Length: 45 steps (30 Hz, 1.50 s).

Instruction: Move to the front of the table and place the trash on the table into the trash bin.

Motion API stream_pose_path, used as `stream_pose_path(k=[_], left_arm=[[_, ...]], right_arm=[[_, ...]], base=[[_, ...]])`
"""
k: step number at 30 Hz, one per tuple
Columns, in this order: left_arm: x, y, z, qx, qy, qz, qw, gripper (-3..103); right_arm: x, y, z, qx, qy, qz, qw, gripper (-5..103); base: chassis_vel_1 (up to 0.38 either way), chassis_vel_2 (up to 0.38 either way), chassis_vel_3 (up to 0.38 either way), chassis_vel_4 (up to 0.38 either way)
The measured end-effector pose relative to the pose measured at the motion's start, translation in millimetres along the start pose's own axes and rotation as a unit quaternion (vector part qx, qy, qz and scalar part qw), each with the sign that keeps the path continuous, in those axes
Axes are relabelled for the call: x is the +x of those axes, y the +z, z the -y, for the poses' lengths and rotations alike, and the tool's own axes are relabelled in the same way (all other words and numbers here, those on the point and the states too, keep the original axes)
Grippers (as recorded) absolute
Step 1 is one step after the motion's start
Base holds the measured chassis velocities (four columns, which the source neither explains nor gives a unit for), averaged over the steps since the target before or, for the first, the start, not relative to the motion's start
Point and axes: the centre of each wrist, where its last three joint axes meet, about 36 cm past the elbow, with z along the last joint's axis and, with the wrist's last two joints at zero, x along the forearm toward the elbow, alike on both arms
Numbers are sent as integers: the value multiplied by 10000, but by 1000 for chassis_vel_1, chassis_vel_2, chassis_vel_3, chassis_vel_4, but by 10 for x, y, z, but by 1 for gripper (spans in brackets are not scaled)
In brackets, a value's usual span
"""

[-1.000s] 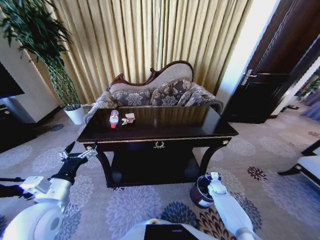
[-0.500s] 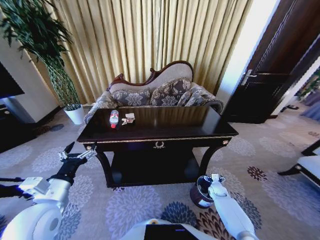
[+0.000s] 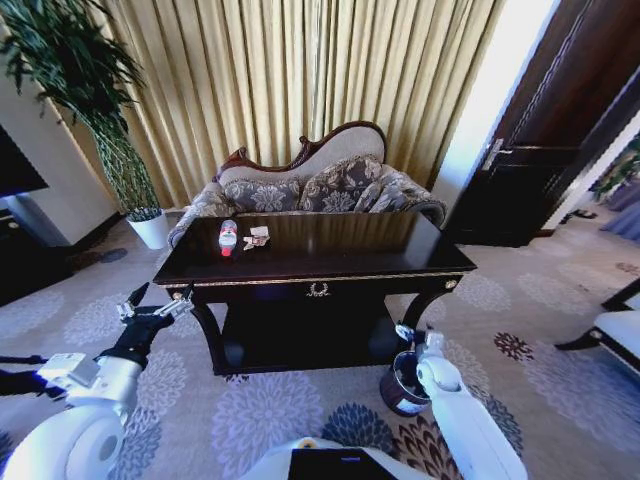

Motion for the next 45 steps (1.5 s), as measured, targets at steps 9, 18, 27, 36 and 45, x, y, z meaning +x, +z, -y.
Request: stream_pose_path(k=[9,18,27,36,45], left_arm=[[9,-3,-13,6,-61,-14,10000,100],[12,2,-10,22,-66,-26,10000,100],[21,0,-22,0,-94,-40,9999,100],[22,-1,-24,-10,-95,-43,9999,100],[16,-6,-24,-19,-72,-33,10000,100]], right_arm=[[872,-1074,-590,19,-1033,1288,9863,100],[1215,-1196,-634,139,-1125,1336,9845,100],[1284,-1193,-699,127,-1169,1370,9836,100],[1312,-1194,-723,145,-1210,1377,9829,100],[1306,-1199,-728,152,-1223,1386,9827,100]], base=[[0,0,0,0],[0,0,0,0],[0,0,0,0],[-24,16,23,-25],[-140,133,138,-131]])
